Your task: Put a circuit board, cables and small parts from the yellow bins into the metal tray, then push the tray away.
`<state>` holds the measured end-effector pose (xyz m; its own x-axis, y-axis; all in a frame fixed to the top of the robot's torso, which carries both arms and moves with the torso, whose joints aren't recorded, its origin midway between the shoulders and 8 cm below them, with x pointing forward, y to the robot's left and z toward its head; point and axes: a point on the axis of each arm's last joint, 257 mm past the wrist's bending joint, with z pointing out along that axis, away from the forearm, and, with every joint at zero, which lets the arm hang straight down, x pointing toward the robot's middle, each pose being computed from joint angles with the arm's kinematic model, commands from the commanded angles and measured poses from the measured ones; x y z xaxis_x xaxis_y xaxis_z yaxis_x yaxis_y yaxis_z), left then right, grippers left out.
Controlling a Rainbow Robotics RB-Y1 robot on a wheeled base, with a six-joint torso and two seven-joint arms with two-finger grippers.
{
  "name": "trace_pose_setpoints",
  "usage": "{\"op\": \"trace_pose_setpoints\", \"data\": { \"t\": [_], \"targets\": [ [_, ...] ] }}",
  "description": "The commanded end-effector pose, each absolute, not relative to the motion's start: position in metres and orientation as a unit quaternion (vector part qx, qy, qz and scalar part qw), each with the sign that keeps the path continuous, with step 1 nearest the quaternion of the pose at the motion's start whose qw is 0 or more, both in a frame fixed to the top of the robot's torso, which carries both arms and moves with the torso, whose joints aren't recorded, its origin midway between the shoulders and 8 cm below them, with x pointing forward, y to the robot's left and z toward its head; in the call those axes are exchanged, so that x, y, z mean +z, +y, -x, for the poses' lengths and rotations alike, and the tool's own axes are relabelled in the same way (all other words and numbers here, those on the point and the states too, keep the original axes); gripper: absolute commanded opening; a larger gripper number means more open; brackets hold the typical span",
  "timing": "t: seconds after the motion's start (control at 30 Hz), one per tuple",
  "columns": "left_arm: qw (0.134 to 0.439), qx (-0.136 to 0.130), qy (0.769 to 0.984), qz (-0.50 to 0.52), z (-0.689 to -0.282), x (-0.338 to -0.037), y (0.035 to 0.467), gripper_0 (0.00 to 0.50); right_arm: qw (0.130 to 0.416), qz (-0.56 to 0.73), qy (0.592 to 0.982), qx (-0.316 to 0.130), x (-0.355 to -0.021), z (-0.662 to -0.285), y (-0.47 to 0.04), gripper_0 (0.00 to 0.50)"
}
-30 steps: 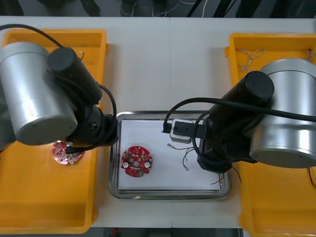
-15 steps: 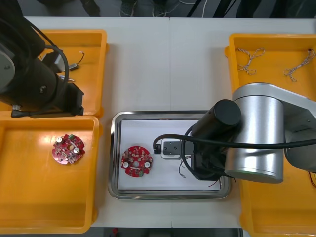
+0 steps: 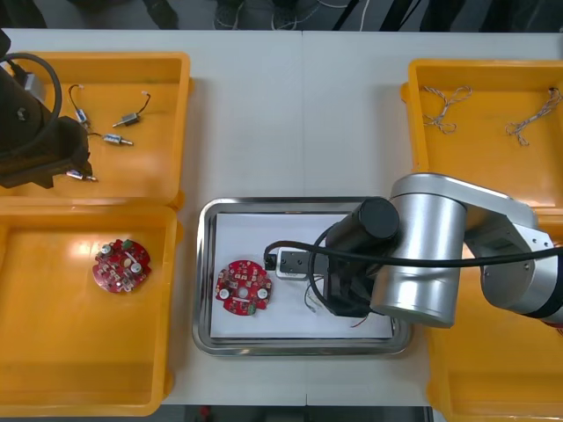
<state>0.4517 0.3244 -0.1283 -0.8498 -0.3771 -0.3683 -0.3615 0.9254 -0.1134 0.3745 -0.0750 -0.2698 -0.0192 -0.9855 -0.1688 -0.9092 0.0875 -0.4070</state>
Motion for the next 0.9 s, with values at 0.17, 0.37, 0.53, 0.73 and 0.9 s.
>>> {"op": "trace_pose_setpoints", "data": {
  "t": [0.17, 0.37, 0.53, 0.73, 0.9],
  "targets": [
    [0.229, 0.007, 0.945, 0.233, -0.476, -0.094, 0.380, 0.500, 0.199, 0.680, 0.701, -0.083, -0.297, -0.362, -0.079, 0.000],
    [0.240, 0.008, 0.933, 0.268, -0.487, -0.094, 0.398, 0.500, 0.195, 0.679, 0.703, -0.080, -0.302, -0.358, -0.080, 0.000],
    [0.248, -0.007, 0.923, 0.295, -0.502, -0.091, 0.406, 0.500, 0.198, 0.674, 0.707, -0.085, -0.302, -0.360, -0.082, 0.000],
    [0.251, -0.029, 0.912, 0.324, -0.522, -0.091, 0.403, 0.500, 0.215, 0.668, 0.705, -0.102, -0.296, -0.371, -0.079, 0.362],
    [0.249, -0.045, 0.904, 0.345, -0.531, -0.095, 0.401, 0.500, 0.235, 0.663, 0.702, -0.109, -0.291, -0.380, -0.075, 0.500]
  ]
}}
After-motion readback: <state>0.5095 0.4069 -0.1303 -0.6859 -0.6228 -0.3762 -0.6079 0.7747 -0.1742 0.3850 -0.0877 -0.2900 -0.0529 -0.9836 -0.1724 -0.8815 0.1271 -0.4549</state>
